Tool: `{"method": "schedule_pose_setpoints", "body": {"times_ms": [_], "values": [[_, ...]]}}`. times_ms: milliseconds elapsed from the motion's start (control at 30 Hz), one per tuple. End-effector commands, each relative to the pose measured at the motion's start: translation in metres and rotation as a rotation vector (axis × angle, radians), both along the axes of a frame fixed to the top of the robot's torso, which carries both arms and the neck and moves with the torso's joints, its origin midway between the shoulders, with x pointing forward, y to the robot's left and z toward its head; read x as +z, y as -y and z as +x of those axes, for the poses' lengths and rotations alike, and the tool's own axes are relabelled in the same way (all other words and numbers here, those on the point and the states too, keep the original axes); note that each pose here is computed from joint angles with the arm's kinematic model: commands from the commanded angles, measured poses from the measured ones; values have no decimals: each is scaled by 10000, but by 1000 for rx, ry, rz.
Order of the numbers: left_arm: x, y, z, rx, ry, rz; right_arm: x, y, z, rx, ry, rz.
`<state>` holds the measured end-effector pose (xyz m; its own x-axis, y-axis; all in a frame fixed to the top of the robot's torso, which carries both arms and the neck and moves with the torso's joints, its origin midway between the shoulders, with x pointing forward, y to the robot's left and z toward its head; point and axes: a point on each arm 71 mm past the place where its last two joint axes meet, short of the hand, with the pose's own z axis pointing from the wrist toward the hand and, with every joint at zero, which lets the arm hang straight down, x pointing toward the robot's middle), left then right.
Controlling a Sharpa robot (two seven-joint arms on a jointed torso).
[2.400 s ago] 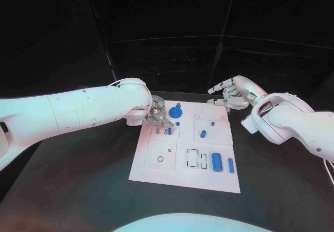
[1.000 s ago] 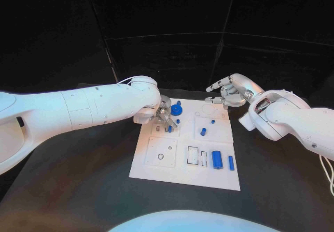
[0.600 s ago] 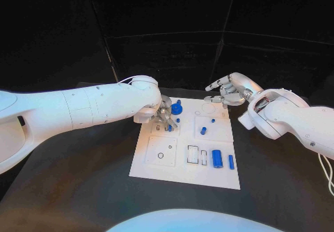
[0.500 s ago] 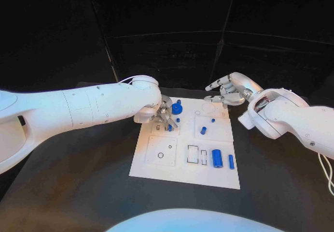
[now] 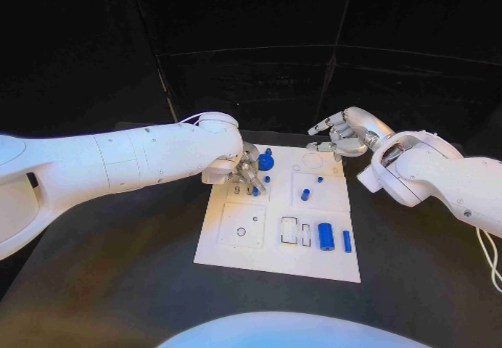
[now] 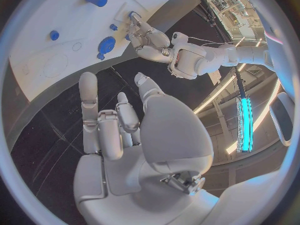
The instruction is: Assemble the parts on the task board
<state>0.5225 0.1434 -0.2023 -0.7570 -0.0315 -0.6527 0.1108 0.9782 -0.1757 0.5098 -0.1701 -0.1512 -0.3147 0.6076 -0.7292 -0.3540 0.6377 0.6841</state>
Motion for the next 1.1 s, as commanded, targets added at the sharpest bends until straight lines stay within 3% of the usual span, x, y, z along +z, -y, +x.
{"method": "schedule_pose_setpoints", "body": {"times_ms": [33,300,733,1100], "values": [[2,9,-5,6,-4,-3,8,-9,4,7,-2,0],[18,11,-5,36,13,-81,-3,-16,9,8,-13,-6],[50,-130,-12,116,42,-180,-14,-9,12,13,-24,-13],[56,-258,-100,154,140,-226,-18,3,16,13,-27,-15]]}}
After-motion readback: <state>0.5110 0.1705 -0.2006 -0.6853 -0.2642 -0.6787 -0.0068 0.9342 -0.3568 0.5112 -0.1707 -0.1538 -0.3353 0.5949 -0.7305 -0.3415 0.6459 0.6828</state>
